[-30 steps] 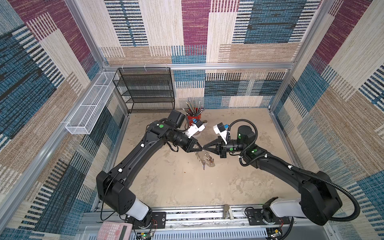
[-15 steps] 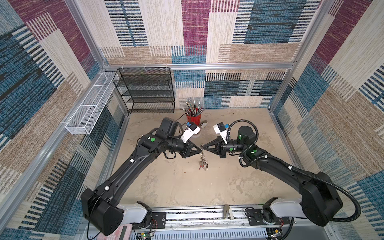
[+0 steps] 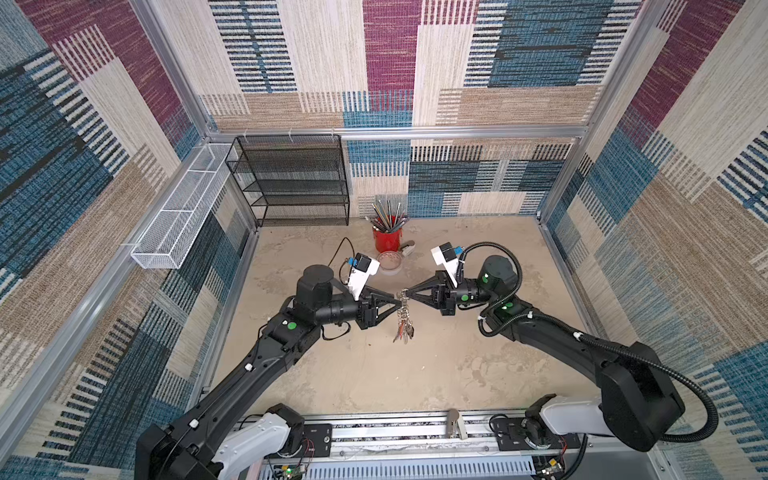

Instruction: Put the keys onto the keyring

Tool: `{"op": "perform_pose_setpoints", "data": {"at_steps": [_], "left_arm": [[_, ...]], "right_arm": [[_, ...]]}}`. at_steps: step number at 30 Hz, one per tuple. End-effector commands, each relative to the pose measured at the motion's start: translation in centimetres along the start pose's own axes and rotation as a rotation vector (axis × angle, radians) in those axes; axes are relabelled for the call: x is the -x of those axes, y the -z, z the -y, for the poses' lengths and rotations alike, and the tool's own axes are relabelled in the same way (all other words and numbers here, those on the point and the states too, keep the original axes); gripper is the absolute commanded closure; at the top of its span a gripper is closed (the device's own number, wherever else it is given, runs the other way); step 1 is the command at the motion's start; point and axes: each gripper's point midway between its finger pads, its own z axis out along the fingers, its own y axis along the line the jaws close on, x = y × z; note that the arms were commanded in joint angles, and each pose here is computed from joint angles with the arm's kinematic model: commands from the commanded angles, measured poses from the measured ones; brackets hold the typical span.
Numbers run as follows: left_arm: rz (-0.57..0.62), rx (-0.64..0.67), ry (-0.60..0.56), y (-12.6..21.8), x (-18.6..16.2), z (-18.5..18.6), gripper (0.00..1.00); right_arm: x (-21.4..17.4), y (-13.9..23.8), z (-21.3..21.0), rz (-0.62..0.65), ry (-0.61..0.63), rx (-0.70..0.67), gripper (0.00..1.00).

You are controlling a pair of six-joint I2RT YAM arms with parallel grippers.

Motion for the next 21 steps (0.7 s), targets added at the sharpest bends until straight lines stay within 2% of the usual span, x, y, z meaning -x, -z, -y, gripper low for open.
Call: {"op": "perform_pose_setpoints", "data": {"at_steps": [1, 9, 16, 21], "left_arm": [[0.176, -0.105, -0.061, 0.5, 3.7, 2.2, 0.58], [0.158, -0.216, -0.057, -0.3, 2.9, 2.9, 0.67], [0.144, -0.222, -0.049, -0.5, 2.2, 2.7, 0.76], [0.136, -0.216, -0.041, -0.5, 1.8, 2.5, 0.78]], "right_arm": [[1.0, 0.0, -1.2, 0.025, 0.042, 0.041, 1.00], [1.4, 0.0, -1.3, 0.029, 0.043, 0.050, 1.00], [1.6, -0.2, -1.2, 0.031, 0.035, 0.054, 1.00], [1.7, -0.3, -1.0, 0.033, 0.030, 0.055, 1.00]]}}
